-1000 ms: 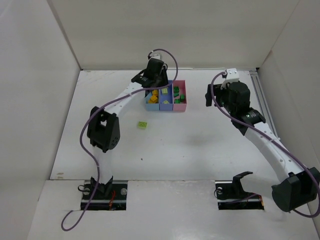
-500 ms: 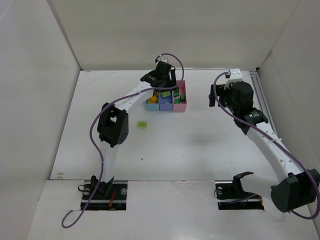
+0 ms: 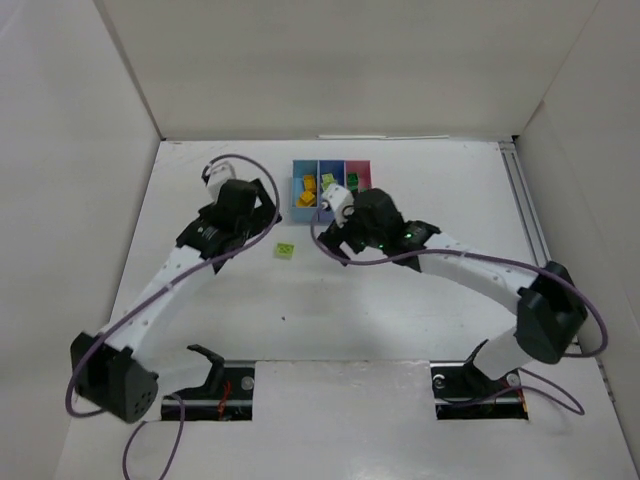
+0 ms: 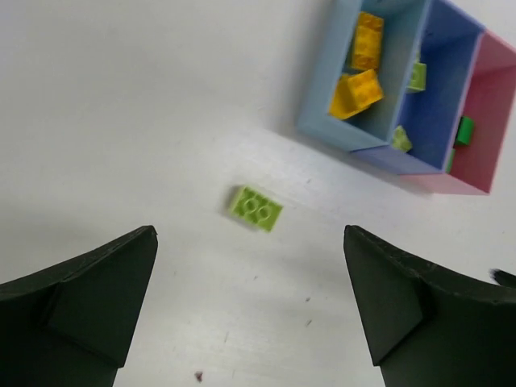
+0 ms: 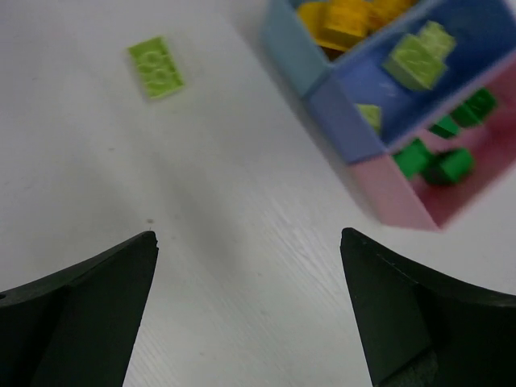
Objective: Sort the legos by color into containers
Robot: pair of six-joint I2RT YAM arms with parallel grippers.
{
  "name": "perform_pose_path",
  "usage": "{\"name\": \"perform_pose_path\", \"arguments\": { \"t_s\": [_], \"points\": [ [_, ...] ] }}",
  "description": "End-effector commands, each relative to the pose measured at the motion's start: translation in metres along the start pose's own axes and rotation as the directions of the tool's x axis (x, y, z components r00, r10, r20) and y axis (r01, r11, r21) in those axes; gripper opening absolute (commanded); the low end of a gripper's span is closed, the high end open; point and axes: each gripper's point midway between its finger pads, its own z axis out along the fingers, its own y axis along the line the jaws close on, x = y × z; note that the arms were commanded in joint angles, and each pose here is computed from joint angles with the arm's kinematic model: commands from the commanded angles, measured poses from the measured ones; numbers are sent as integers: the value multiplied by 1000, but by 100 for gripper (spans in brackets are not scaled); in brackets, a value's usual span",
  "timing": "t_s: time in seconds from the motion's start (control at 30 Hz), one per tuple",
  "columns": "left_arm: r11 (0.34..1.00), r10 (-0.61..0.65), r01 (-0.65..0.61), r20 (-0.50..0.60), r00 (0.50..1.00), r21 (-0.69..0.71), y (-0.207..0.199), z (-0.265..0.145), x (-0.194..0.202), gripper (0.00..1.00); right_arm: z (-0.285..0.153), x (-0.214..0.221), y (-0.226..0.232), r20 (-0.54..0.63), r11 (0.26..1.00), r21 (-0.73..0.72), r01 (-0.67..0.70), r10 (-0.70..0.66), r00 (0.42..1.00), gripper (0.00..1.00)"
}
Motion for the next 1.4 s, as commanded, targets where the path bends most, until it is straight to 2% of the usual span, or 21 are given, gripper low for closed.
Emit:
{"name": "perform_pose_path", "arguments": {
  "t_s": [0.0,0.07,0.17,0.23,0.33,0.37,0.63,0.83,1.13,1.27,1.37],
  "points": [
    [984,-123,118,-28,992,-133,46,-16,34,100,25,-57,48,144,980,-138,145,-125,982,100],
    [971,-163,157,-20,986,-178,72,-34,43,100,56,-47,71,123,951,-218,219,-196,973,100],
    [962,-221,219,5,975,-162,81,-54,43,100,82,-51,95,157,889,-284,359,-326,932,100],
    [963,-232,231,9,973,-137,83,-61,43,100,93,-61,99,189,871,-298,391,-347,918,100],
    [962,-247,250,40,968,-108,86,-72,38,100,118,-46,106,156,845,-335,417,-386,909,100],
    [962,-251,254,45,967,-101,86,-73,37,100,122,-58,105,170,847,-326,420,-385,907,100],
    [975,-199,202,50,979,-91,81,-76,28,100,174,-35,110,87,841,-353,410,-406,910,96],
    [979,-174,177,43,984,-99,82,-75,29,100,180,-18,120,69,826,-402,396,-404,912,94],
    [978,-181,186,62,982,-90,80,-78,22,100,194,16,114,-8,850,-409,333,-368,930,92],
    [978,-181,186,62,982,-90,80,-78,22,100,200,28,108,-38,860,-414,297,-343,939,87],
    [976,-195,200,68,978,-82,77,-79,18,100,200,25,100,-25,869,-408,280,-317,948,77]
  ]
}}
